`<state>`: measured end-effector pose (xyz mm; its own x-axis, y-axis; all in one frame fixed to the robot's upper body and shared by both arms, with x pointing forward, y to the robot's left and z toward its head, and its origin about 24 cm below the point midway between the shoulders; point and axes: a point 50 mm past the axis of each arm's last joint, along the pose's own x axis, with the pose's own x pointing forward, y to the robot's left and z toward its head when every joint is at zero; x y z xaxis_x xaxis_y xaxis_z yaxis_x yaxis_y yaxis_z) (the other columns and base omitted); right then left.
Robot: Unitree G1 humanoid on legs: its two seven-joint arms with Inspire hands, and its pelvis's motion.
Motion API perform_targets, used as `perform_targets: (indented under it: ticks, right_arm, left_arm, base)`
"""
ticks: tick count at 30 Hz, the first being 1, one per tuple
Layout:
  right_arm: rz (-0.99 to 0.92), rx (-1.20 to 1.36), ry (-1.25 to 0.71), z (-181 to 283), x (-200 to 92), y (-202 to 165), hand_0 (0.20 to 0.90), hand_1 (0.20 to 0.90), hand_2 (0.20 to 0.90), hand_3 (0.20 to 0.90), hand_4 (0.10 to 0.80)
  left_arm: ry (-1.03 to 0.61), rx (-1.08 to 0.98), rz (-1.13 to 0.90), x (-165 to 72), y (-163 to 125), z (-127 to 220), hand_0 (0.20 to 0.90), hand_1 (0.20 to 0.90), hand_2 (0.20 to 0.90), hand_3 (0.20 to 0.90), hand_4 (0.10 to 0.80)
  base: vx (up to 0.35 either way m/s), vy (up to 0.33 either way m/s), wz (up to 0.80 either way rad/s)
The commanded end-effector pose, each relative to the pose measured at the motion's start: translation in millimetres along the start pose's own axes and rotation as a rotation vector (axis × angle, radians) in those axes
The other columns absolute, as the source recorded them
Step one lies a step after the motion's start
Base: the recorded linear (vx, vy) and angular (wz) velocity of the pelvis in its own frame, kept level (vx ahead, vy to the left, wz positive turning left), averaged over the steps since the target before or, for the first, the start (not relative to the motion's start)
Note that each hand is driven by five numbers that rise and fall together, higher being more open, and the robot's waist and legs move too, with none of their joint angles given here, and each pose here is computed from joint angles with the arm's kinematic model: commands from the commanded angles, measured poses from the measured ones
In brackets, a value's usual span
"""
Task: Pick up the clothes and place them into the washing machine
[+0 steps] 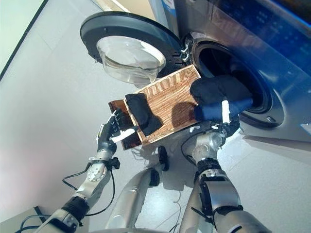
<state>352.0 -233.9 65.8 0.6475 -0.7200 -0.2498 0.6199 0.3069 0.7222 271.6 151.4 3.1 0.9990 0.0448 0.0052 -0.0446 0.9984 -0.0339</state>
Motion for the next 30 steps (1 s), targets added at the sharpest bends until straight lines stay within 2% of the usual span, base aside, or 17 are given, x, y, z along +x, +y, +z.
perform_targets:
  ticks: [1,4,11,16,18,22,30]
  right_arm:
    - [0.195,0.197,-0.26,73.8,5.9,77.1,0.2,0.2,0.2,0.2,0.3]
    - [0.19,0.244,-0.307,99.4,12.7,89.5,0.2,0.2,0.2,0.2,0.3]
    - [0.219,0.296,-0.399,150.3,17.8,115.1,0.2,0.2,0.2,0.2,0.3]
    - [0.315,0.291,-0.547,213.4,9.3,143.9,0.2,0.2,0.2,0.2,0.3]
    - [0.315,0.29,-0.55,214.7,9.0,144.6,0.2,0.2,0.2,0.2,0.3]
    - [0.35,0.26,-0.648,246.4,-0.2,155.5,0.2,0.2,0.2,0.2,0.3]
    - [0.372,0.228,-0.66,247.0,-3.5,160.7,0.2,0.2,0.2,0.2,0.3]
  left_arm:
    - [-0.189,-0.001,0.061,3.7,27.0,34.8,0.9,0.9,0.9,0.9,0.8]
    - [-0.184,0.009,0.084,1.4,35.3,34.2,0.9,0.9,0.9,0.9,0.8]
    - [-0.154,-0.014,0.06,-5.1,33.9,26.6,0.9,0.9,0.9,0.9,0.8]
    - [-0.15,-0.031,0.047,-7.1,32.9,26.1,0.9,0.9,0.9,0.9,0.8]
    - [-0.151,-0.033,0.046,-6.6,32.0,26.3,0.9,0.9,0.9,0.9,0.8]
    - [-0.157,-0.042,0.053,-7.6,33.6,27.4,0.9,0.9,0.9,0.9,0.8]
    - [-0.16,-0.047,0.064,-4.5,33.6,28.2,0.9,0.9,0.9,0.9,0.8]
  base:
    - [-0.063,-0.107,-0.08]
    - [-0.036,-0.119,0.03]
    - [0.063,-0.026,0.19]
    - [0.102,-0.03,0.16]
    - [0.052,-0.017,0.38]
    - [0.085,-0.016,0.16]
    - [0.058,-0.017,0.14]
